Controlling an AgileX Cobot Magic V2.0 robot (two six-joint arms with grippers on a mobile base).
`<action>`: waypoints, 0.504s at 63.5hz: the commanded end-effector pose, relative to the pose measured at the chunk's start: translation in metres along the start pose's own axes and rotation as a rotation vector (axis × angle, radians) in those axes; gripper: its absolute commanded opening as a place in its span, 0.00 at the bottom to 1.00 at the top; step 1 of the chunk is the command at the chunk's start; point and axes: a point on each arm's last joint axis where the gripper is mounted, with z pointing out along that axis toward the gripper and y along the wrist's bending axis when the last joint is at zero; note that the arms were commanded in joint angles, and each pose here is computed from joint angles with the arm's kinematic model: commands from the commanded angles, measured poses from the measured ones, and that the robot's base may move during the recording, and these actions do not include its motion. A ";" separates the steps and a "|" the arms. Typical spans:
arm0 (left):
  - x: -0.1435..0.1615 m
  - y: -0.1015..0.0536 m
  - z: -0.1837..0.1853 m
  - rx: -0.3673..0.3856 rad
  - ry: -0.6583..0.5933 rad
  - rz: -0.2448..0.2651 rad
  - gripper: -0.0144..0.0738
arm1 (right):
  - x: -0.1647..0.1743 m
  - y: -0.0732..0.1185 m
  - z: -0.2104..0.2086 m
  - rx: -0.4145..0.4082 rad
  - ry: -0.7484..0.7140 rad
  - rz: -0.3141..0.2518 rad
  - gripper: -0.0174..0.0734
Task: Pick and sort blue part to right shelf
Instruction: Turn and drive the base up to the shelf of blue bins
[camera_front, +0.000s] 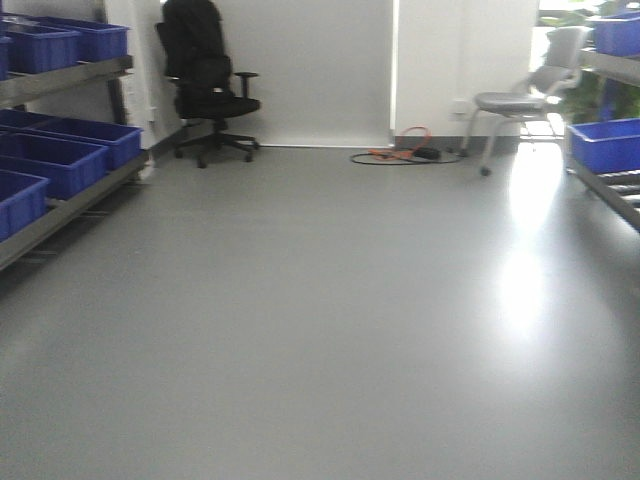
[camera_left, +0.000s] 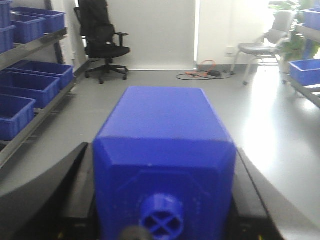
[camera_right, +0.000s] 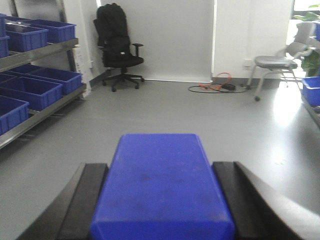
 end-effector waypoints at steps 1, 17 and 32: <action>-0.017 0.001 -0.002 -0.012 -0.113 -0.007 0.56 | -0.018 0.001 -0.001 -0.002 -0.113 -0.016 0.62; -0.017 0.001 -0.002 -0.012 -0.113 -0.007 0.56 | -0.018 0.001 -0.001 -0.002 -0.113 -0.016 0.62; -0.017 0.001 -0.002 -0.012 -0.113 -0.007 0.56 | -0.018 0.001 -0.001 -0.002 -0.113 -0.016 0.62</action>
